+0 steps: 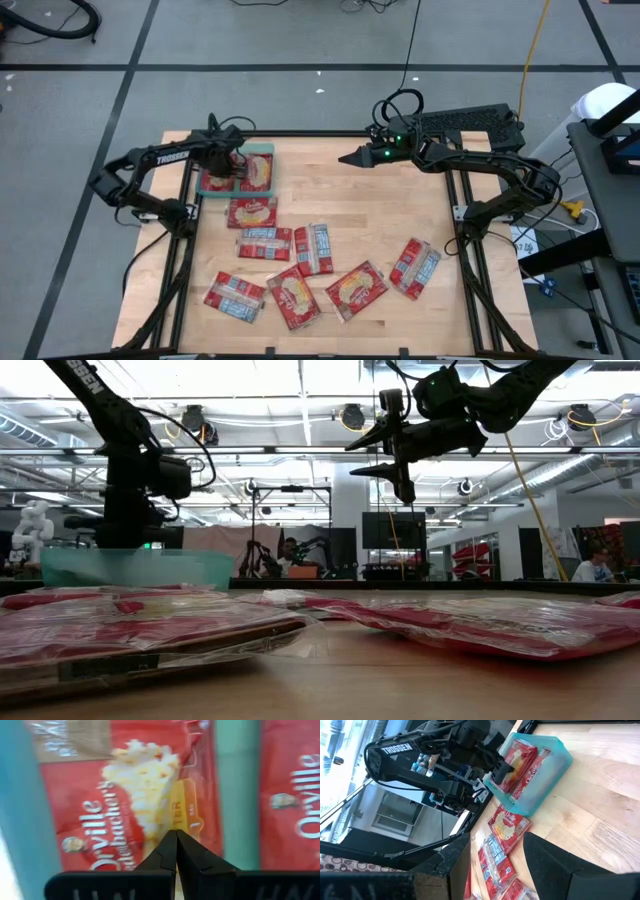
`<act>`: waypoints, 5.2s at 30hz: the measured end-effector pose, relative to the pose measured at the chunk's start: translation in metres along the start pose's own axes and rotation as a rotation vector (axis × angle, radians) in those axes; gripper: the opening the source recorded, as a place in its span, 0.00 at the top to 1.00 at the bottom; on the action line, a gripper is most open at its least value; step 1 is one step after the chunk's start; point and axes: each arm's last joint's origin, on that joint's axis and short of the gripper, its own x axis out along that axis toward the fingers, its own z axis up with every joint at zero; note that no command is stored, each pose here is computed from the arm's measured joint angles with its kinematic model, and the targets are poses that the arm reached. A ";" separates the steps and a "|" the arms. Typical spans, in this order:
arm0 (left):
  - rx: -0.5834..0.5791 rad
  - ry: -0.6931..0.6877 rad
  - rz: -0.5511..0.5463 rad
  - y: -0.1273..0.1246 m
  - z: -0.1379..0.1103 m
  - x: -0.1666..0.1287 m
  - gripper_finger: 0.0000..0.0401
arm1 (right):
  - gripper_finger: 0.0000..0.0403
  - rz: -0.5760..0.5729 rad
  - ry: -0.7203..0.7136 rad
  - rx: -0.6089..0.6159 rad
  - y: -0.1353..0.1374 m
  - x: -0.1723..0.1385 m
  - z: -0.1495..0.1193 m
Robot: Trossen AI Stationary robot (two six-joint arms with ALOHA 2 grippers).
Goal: Sort popcorn bags into baskets
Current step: Put the red popcorn bag into the blue bin
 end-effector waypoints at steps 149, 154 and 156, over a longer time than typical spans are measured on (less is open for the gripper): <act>0.938 -0.450 -1.170 -0.145 -0.174 -0.061 1.00 | 0.34 0.360 0.565 -0.182 -0.058 0.132 -0.111; 0.941 -0.458 -1.162 -0.144 -0.174 -0.061 1.00 | 0.40 0.379 0.543 -0.226 -0.048 0.146 -0.104; 0.940 -0.463 -1.160 -0.144 -0.173 -0.061 1.00 | 0.43 0.330 0.510 -0.243 -0.047 0.149 -0.102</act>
